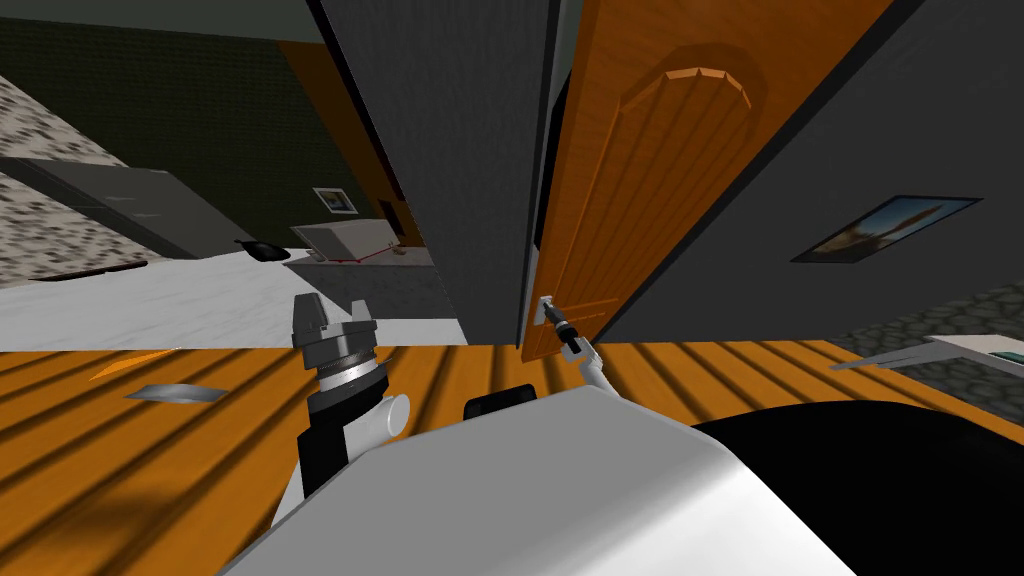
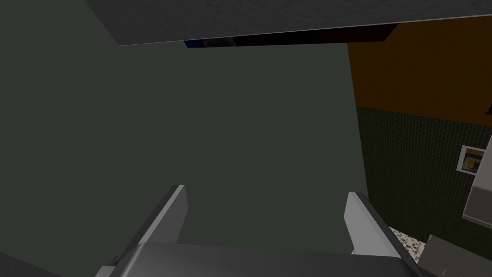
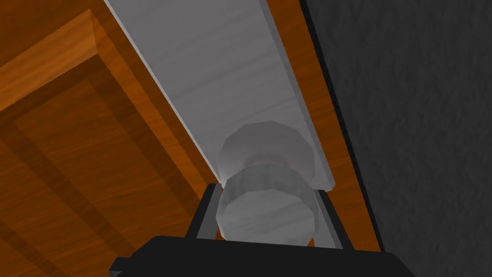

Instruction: Pull the door open

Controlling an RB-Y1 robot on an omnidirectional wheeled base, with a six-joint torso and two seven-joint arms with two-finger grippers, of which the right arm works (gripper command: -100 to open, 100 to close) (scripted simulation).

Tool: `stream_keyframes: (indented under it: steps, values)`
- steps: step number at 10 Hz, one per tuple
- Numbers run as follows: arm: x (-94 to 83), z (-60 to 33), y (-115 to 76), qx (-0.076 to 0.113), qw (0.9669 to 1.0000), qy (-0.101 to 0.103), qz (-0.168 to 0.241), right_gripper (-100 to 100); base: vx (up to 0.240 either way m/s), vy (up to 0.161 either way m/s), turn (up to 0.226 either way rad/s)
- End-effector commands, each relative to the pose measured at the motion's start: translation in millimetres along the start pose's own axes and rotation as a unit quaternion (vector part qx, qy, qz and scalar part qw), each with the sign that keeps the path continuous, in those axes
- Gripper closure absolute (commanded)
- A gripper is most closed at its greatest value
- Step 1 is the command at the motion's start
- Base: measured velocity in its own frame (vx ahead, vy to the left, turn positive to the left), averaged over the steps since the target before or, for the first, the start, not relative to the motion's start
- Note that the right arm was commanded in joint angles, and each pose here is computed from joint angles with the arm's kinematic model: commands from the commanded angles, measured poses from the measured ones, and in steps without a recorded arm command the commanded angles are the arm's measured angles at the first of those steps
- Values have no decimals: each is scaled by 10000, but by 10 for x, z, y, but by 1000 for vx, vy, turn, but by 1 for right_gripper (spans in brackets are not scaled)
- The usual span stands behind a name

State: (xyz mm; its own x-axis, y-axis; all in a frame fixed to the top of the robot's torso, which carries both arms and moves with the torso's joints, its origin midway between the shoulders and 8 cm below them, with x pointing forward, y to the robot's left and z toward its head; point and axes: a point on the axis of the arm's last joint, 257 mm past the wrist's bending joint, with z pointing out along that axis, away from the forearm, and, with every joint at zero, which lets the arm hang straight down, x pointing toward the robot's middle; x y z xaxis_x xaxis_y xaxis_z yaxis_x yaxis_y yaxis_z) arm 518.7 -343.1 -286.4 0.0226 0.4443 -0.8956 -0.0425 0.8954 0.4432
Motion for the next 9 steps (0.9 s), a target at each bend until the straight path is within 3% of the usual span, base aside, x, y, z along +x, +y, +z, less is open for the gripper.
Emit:
stream_keyframes:
  steps: [1,3,4,5,7,8,9]
  values:
    - [5,26,55,-38,9991,-37,421,100,-50,-42,93]
    - [-9,45,61,-34,9969,-77,781,100,-65,-45,79]
    - [-22,64,65,-30,9939,-117,1099,100,-55,-39,88]
    - [-22,64,65,-30,9935,-117,1132,100,-47,-34,58]
    - [-46,102,72,-25,9844,-192,1749,100,-67,-49,104]
    - [-49,101,70,-25,9828,-197,1838,100,-55,-50,58]
    - [-62,121,71,-21,9758,-239,2173,100,-56,-41,92]
